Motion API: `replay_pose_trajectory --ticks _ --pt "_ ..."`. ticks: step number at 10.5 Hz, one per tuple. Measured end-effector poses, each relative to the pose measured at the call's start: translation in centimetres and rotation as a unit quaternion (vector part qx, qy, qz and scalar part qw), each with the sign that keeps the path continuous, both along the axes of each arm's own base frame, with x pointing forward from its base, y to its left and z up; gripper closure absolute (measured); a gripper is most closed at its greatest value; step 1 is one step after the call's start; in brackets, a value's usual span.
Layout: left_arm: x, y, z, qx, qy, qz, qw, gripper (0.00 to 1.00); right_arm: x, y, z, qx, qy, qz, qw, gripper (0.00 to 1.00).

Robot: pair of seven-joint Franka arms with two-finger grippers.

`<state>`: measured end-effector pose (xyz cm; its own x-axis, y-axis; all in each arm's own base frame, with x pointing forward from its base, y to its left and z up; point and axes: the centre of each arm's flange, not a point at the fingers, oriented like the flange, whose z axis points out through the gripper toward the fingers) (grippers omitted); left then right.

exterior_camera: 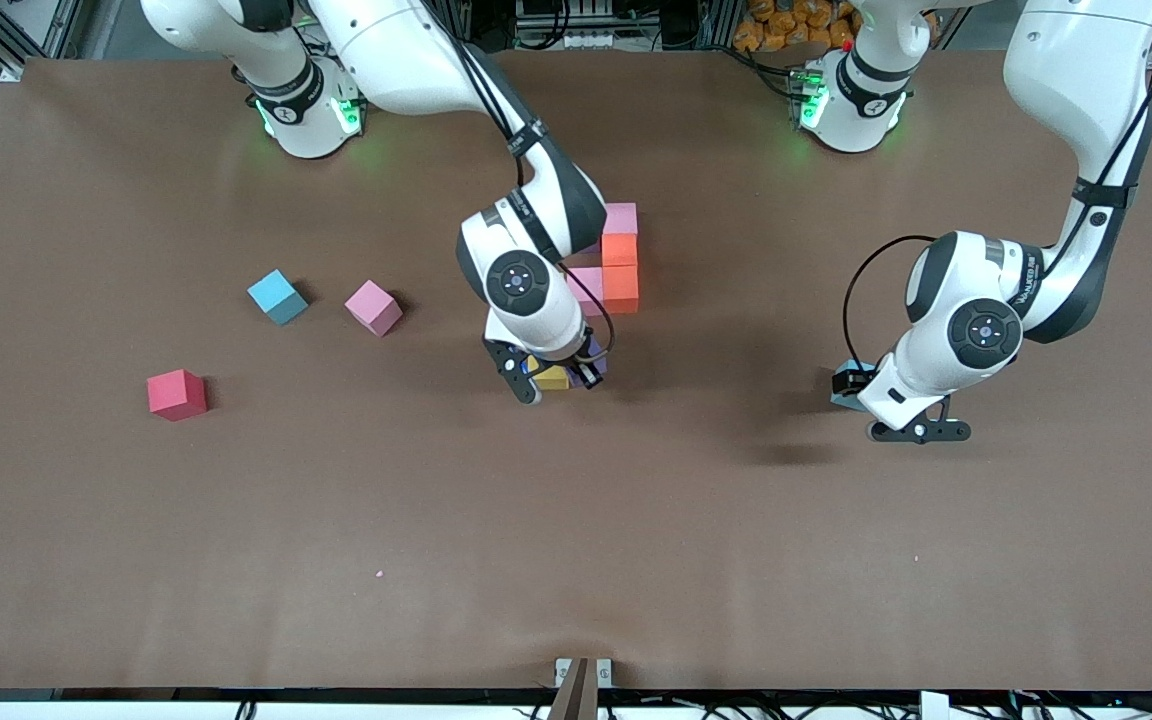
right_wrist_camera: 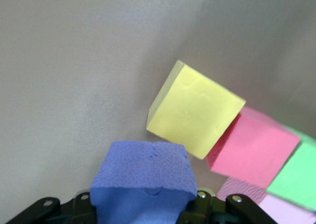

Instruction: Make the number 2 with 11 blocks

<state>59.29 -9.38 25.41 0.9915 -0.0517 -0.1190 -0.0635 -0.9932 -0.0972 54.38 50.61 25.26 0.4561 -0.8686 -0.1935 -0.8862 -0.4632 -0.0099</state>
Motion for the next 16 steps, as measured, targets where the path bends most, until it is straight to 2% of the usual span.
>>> replay_pose_trajectory --ticks 3,6,9,16 --pt "-1.1 -0.9 -1.2 -0.01 0.003 -0.044 0.999 0.0 -0.5 1.7 -1.3 -0.015 0.013 -0.081 0.996 0.46" --pt "-2.3 -0.1 -3.2 -0.022 0.0 -0.078 0.997 0.0 -0.5 1.7 -2.6 -0.031 0.019 -0.121 0.992 0.46" --pt "-2.1 2.4 -3.3 -0.027 0.003 -0.095 0.995 0.0 -0.6 1.6 -3.6 -0.038 0.023 -0.138 0.989 0.46" --pt "-2.5 1.9 -5.7 -0.035 0.02 -0.104 0.994 0.01 -0.7 1.4 -5.3 -0.049 0.027 -0.144 0.988 0.46"
